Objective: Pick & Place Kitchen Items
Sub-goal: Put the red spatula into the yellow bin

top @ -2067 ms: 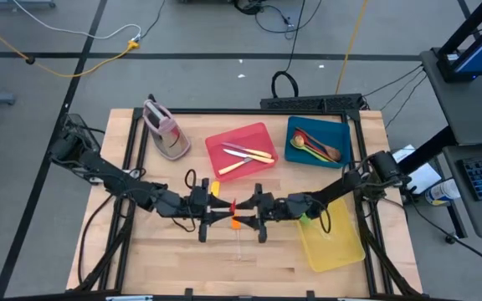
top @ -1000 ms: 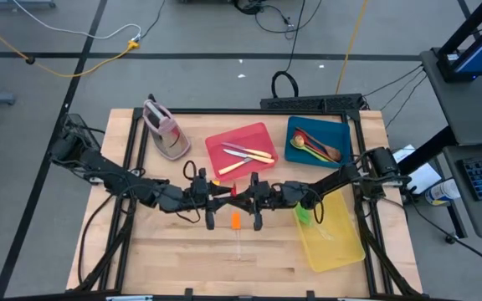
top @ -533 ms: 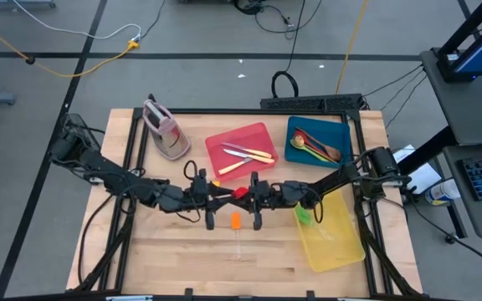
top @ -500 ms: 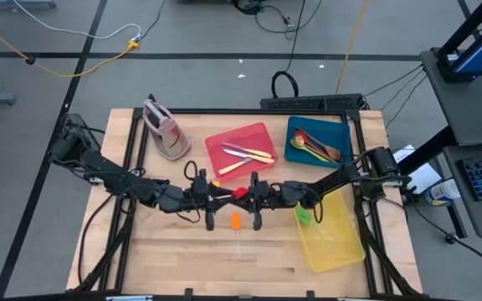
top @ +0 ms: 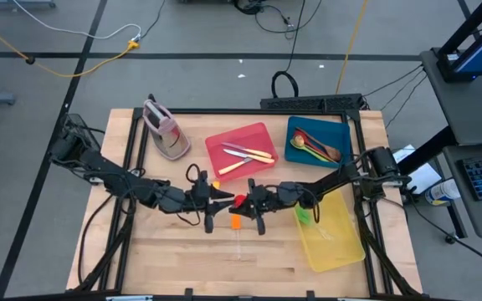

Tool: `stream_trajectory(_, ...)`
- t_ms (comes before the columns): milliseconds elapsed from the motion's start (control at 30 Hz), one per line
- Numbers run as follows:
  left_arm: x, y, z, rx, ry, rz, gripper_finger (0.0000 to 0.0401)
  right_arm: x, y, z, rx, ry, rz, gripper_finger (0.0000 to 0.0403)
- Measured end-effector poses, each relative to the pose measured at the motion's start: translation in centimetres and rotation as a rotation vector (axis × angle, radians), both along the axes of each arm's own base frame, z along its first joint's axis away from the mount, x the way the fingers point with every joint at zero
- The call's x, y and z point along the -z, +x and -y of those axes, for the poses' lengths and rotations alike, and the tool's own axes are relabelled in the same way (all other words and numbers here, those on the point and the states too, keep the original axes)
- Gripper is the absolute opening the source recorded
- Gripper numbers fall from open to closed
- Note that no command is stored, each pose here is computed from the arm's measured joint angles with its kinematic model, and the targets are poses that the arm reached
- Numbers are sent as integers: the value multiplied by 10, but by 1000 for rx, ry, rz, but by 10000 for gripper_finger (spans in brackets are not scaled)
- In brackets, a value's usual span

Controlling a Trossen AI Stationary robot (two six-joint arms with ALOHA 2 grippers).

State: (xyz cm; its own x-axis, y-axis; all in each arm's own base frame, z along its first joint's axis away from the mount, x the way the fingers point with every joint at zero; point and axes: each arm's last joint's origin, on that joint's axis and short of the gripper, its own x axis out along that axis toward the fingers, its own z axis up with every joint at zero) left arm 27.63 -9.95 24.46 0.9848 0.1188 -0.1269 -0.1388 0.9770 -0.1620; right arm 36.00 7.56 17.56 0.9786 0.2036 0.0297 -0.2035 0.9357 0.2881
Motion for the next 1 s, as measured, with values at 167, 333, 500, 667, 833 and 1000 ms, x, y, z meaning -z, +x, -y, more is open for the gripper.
stream_trajectory(167, -5, 3, -2, 83, -33, 42, 88, -1, 1, 4, -42, 45, -3, 5)
stream_trajectory(333, -7, 6, -10, 68, -43, 71, 88, -1, 1, 4, -43, 37, -1, 5)
stream_trajectory(500, -8, 10, -23, 29, -71, 77, 88, -1, 1, 5, -38, 36, 0, 5)
stream_trajectory(667, -7, 12, -28, 68, -105, 75, 88, -1, 1, 5, -39, 35, -1, 5)
stream_trajectory(833, -7, 11, -28, 70, -92, 73, 82, -1, 1, 5, -39, 36, 1, 5)
stream_trajectory(1000, -7, 11, -26, 78, -88, 72, 29, -1, 1, 5, -35, 36, 1, 6)
